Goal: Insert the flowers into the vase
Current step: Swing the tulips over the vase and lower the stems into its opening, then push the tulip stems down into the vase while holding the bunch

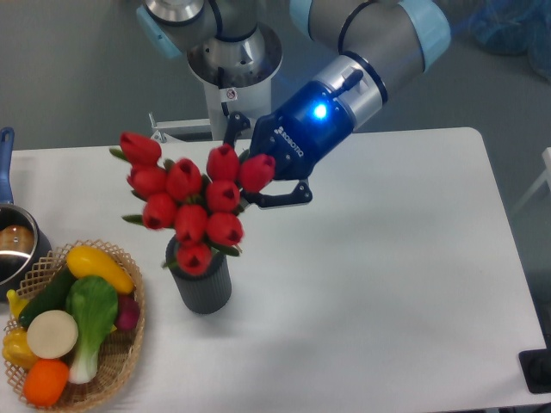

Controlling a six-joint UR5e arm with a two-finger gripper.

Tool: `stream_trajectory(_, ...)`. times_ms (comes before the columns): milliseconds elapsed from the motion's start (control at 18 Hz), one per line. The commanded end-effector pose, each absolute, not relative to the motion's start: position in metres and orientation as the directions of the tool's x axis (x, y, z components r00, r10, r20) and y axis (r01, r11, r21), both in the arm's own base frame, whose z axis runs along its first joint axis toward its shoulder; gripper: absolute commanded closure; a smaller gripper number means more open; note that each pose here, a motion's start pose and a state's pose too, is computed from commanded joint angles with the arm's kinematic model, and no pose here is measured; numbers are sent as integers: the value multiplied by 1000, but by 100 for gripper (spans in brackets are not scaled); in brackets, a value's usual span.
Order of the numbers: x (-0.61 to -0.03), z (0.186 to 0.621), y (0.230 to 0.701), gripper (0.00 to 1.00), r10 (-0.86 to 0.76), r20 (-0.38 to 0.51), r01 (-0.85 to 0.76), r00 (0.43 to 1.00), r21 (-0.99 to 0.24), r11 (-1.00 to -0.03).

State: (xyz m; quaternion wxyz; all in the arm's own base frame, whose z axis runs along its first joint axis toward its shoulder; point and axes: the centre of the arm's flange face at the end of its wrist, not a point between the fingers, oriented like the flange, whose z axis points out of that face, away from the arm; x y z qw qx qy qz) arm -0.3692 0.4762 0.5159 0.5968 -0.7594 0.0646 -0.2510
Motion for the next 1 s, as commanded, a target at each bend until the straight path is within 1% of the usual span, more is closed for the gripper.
stream_trajectory(278,-363,498,473,73,-400,321,218,859,-934,-282)
stream_trajectory(556,-349,477,462,72,-399,305,205,865,-940,-273)
stream_trajectory(833,-344,471,462,72,-400,316,213,860,-936,-281)
stream_trajectory(889,-343,469,462,69,-401,316,213,860,-936,-281)
stream_trajectory(1000,-340,466,461,69,-401,319,215,859,-935,-283)
